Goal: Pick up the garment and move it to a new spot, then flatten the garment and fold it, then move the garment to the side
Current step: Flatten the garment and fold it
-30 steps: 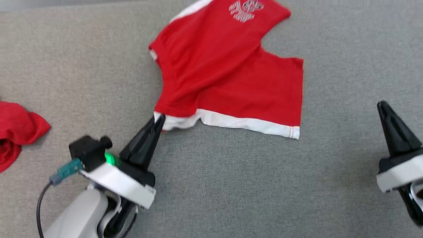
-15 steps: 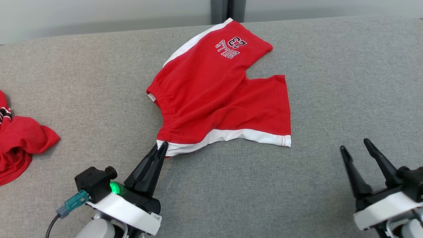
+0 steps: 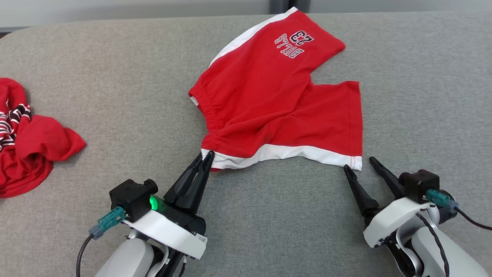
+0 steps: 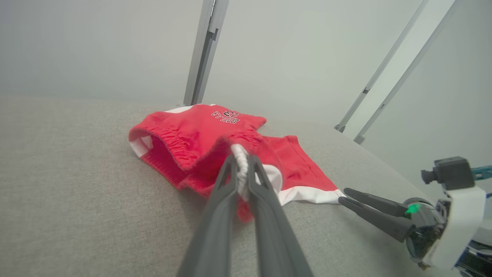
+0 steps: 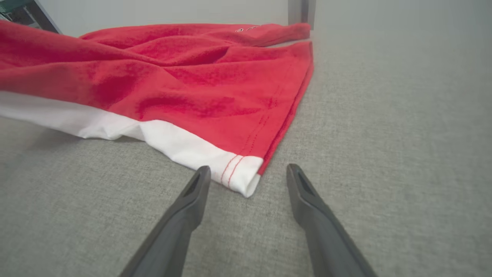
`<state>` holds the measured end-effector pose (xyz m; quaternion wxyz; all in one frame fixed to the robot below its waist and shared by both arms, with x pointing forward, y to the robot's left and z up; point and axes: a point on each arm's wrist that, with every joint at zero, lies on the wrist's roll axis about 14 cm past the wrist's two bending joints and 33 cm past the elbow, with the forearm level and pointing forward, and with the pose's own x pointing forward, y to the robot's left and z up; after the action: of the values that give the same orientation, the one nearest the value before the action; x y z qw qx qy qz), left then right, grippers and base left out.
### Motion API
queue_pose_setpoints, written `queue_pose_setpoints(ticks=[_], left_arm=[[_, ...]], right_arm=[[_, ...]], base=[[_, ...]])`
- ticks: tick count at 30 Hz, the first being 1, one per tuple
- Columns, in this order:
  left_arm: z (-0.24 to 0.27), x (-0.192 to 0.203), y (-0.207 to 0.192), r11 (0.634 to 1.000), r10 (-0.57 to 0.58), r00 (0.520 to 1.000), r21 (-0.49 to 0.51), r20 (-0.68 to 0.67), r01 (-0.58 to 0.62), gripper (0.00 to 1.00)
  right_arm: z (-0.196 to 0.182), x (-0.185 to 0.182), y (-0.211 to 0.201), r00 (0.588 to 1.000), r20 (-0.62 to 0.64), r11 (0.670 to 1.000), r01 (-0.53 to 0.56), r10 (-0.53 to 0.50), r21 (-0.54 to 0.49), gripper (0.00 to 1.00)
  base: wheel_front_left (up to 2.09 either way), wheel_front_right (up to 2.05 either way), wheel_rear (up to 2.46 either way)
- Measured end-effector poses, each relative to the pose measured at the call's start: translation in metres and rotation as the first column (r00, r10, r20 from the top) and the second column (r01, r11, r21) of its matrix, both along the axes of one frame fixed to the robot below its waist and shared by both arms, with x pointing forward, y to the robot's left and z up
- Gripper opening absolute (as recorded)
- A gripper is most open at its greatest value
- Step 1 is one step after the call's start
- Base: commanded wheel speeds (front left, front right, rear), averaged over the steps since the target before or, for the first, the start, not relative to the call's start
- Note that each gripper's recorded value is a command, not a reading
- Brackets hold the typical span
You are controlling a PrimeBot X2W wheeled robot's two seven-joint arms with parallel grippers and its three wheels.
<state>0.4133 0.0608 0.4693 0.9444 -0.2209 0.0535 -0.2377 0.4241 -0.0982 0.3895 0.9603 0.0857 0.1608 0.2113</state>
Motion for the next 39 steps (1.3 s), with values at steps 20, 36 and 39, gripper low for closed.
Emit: queue_pose_setpoints(ticks=[20,36,39], left_arm=[[0.009,-0.005,0.004,1.0,0.01,0.999,0.01,0.031,-0.01,0.0],[0.049,-0.078,-0.028,0.982,-0.189,0.98,0.015,0.054,0.189,0.0],[0.052,-0.081,-0.032,0.979,-0.201,0.979,-0.013,0.034,0.201,0.0]], right_arm=[[0.039,0.014,-0.037,0.991,0.116,0.997,0.072,-0.074,0.021,0.0],[0.099,-0.075,-0.12,0.963,0.198,0.982,0.189,-0.185,0.002,0.0],[0.104,-0.074,-0.125,0.962,0.196,0.98,0.2,-0.193,-0.019,0.0]], base=[[0.0,0.0,0.0],[0.0,0.0,0.0],[0.0,0.0,0.0]])
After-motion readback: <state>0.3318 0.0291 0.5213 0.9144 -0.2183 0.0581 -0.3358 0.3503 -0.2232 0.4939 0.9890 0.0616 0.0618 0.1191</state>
